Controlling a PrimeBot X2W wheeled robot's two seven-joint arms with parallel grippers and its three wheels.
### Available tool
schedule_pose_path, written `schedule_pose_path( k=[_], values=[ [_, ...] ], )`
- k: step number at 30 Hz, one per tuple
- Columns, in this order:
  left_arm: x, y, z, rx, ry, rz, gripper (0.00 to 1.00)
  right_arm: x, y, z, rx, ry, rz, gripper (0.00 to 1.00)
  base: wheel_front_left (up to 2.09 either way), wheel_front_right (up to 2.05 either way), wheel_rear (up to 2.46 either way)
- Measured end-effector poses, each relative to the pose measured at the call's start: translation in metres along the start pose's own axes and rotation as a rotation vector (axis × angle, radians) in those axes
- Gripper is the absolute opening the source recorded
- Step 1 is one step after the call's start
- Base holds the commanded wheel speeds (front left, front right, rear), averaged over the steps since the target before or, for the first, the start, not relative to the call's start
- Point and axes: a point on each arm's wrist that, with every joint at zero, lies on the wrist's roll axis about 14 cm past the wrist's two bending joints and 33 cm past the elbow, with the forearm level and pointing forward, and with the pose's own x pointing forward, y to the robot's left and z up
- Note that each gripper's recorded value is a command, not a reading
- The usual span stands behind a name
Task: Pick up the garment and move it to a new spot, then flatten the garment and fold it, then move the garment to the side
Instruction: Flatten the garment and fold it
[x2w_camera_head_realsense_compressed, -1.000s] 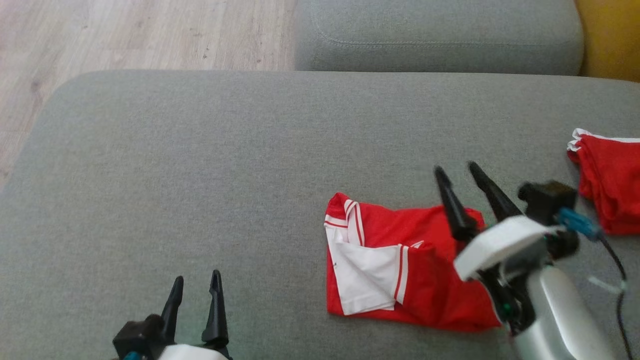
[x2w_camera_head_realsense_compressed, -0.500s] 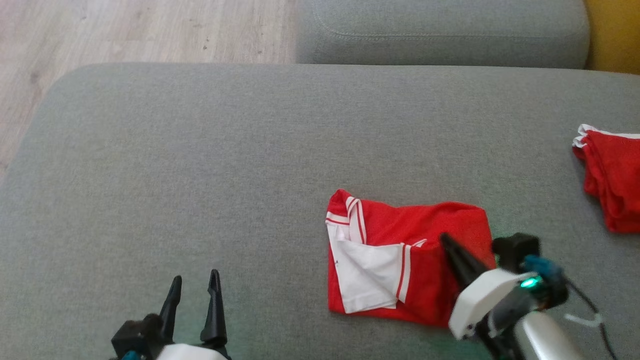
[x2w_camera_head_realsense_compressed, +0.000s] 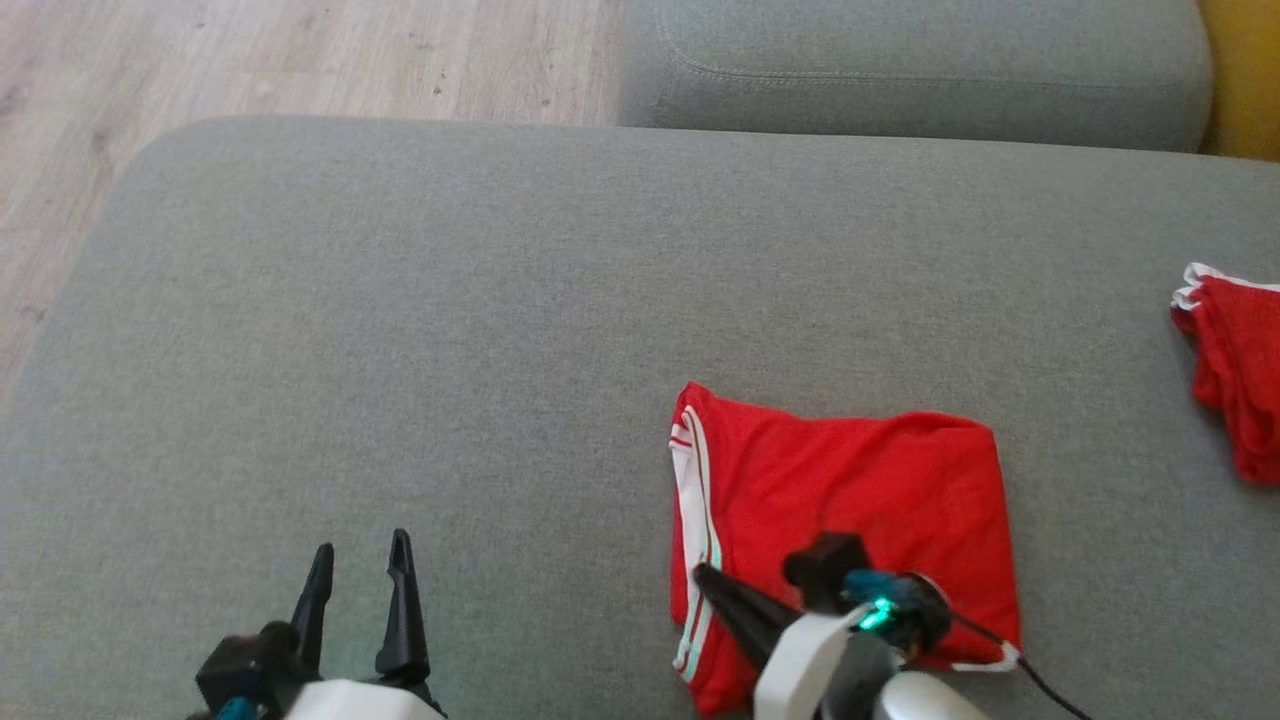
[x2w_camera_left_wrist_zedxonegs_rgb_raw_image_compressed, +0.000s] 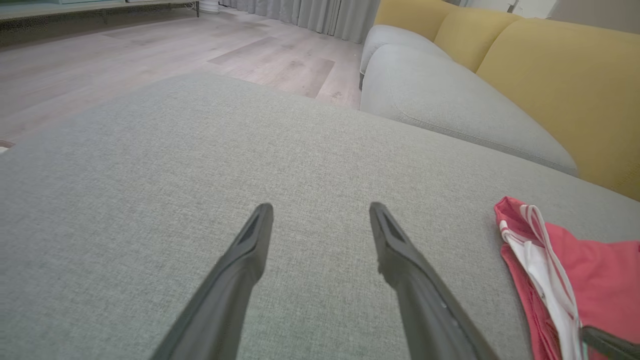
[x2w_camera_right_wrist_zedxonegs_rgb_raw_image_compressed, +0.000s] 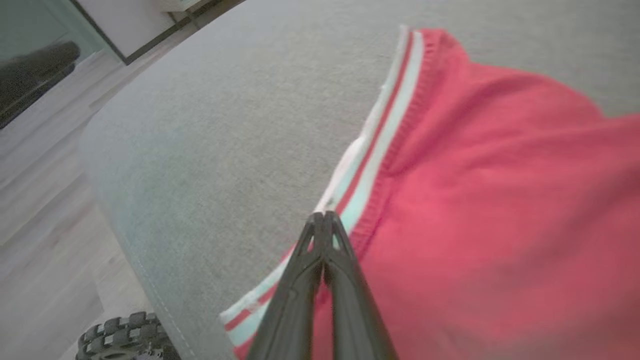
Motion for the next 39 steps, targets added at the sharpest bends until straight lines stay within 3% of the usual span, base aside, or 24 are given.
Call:
schedule_pose_path(
  k=[7,8,10,11,20,29,39],
  values=[
    [-0.001,0.001,0.002,-0.002,-0.011,0.002,1.00,0.007,0.017,0.011,-0.062,-0.063,0.059,0.00,0.00,0.00,0.00],
    [-0.001,0.000,0.002,-0.002,-0.013,0.000,1.00,0.007,0.014,0.016,-0.067,-0.086,0.049,0.12,0.00,0.00,0.00],
    [0.000,-0.002,0.003,-0.001,-0.015,-0.007,1.00,0.006,0.004,0.030,-0.081,-0.142,0.018,0.53,0.00,0.00,0.00],
    [0.000,-0.003,0.004,-0.001,-0.017,-0.011,1.00,0.004,-0.002,0.037,-0.082,-0.176,-0.001,1.00,0.00,0.00,0.00],
    [0.002,-0.019,0.018,0.022,-0.068,-0.068,1.00,-0.042,-0.064,0.092,-0.073,-0.425,-0.242,1.00,0.00,0.00,0.00],
    [-0.002,-0.034,0.020,0.042,-0.084,-0.123,1.00,-0.109,-0.099,0.073,0.002,-0.506,-0.472,1.00,0.00,0.00,0.00],
    [-0.013,-0.043,0.006,0.048,-0.049,-0.161,1.00,-0.135,-0.100,0.054,0.061,-0.517,-0.533,1.00,0.00,0.00,0.00]
  ],
)
